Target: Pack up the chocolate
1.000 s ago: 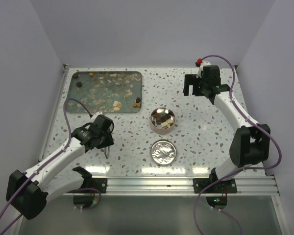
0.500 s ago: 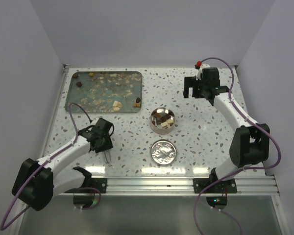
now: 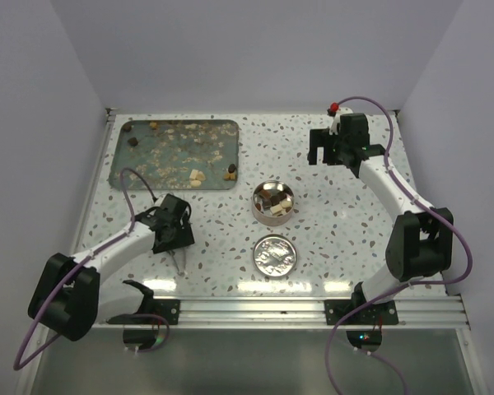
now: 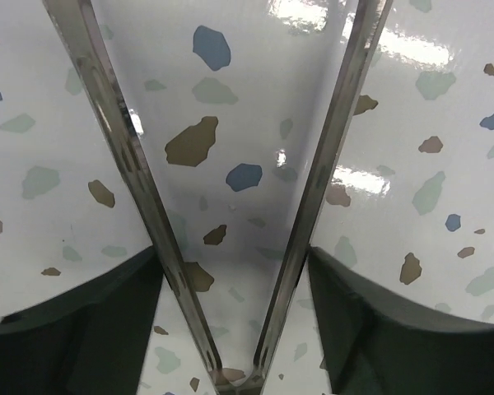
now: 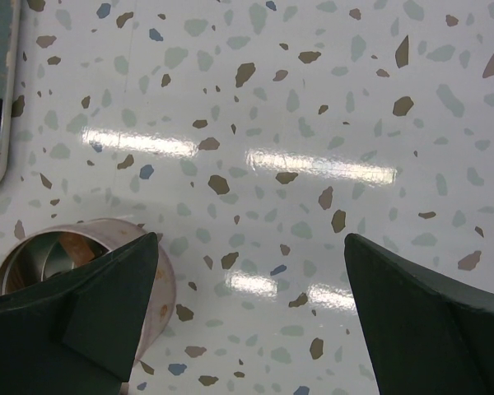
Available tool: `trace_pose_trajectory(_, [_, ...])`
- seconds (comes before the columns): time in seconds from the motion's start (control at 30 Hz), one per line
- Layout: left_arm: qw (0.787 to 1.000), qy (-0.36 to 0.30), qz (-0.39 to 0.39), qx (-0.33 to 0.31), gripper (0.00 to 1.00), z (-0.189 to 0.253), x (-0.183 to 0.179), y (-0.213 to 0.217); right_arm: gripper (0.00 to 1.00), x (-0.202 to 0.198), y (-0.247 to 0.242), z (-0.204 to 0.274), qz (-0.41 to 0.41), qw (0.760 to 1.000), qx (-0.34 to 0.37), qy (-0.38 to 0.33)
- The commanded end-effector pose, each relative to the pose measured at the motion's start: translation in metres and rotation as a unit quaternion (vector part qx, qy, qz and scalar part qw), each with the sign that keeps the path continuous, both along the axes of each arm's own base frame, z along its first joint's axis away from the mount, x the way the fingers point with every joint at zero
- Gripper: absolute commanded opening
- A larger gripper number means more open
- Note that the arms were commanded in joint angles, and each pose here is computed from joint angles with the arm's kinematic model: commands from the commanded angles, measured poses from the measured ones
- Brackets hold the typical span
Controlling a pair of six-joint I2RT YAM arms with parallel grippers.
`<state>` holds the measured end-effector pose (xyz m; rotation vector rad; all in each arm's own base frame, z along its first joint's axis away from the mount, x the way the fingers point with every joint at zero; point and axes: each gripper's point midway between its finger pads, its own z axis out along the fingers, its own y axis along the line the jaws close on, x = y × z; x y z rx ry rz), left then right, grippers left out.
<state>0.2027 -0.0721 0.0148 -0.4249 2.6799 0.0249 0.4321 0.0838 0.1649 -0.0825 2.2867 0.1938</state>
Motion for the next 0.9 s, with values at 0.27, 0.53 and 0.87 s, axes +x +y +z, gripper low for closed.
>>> trace_pose_trajectory(0.27, [0.999,-0.047,-0.004,0.011,1.0,0.029,0.031,0.0,0.98,-0.001,0.0,0.022,0.0,1.0,0.003,-0.028])
trace_pose_trajectory(0.53, [0.973,-0.221,0.039,0.049,1.0,0.141,0.066,0.026,0.97,-0.022,-0.005,0.012,-0.001,1.0,-0.027,-0.013])
trace_pose_trajectory(0.87, [0.934,-0.35,-0.038,0.054,1.0,0.257,0.138,-0.001,0.95,-0.112,0.066,-0.03,0.051,0.996,0.006,0.067])
